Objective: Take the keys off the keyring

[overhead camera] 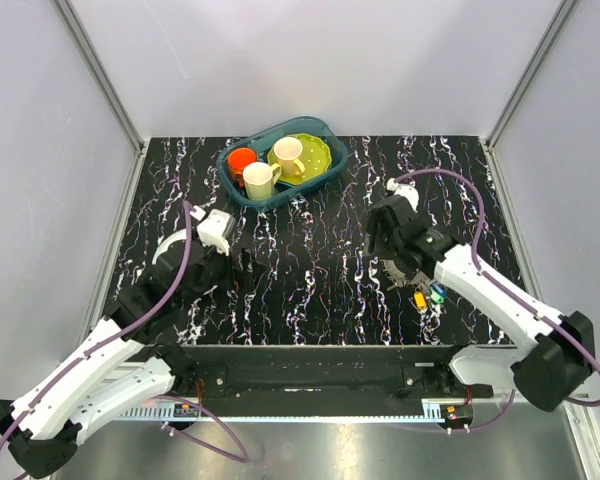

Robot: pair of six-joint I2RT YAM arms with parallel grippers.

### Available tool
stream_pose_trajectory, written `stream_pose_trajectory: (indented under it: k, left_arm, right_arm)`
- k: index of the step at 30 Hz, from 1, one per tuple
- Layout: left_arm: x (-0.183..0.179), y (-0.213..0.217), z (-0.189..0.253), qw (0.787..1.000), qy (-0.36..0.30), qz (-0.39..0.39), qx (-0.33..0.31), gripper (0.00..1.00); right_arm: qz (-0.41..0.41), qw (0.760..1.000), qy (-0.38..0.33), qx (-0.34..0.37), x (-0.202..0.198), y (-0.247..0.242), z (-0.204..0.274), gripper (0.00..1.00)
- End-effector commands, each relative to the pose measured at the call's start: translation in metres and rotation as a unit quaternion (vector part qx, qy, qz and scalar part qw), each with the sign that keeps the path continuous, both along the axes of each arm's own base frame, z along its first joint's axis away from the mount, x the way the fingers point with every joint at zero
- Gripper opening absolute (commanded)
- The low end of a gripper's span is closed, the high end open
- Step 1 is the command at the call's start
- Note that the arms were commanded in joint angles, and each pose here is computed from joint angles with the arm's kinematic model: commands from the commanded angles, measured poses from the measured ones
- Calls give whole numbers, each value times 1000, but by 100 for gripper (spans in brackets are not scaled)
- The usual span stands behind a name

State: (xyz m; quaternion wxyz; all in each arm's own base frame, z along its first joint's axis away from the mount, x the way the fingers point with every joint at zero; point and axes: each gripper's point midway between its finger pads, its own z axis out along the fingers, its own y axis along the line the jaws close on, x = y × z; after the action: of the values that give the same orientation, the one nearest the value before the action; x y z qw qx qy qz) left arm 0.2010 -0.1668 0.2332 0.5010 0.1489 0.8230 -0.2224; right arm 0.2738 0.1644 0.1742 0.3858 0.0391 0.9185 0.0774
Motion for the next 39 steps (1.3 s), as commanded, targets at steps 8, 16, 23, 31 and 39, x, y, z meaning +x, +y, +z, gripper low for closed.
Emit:
stream_pose_trajectory:
  k: [8, 16, 23, 31, 39]
  left_arm:
    - [4, 6, 15, 999, -42, 5, 0, 99]
    - [5, 6, 13, 999, -40, 5, 6, 99]
    - [6, 8, 13, 999, -43, 9, 8, 99]
    - [5, 8, 13, 999, -42, 9, 8, 99]
    - [6, 11, 13, 999, -45, 16, 10, 99]
  right_arm:
    - [2, 993, 116, 23, 38, -40, -64, 55]
    - [-18, 985, 172, 7, 45, -51, -104, 50]
    - [-51, 973, 224, 15, 45, -54, -138, 43]
    - [-66, 970, 234, 32, 43, -50, -149, 40]
    - [-61, 965, 246, 62, 40, -39, -153, 19]
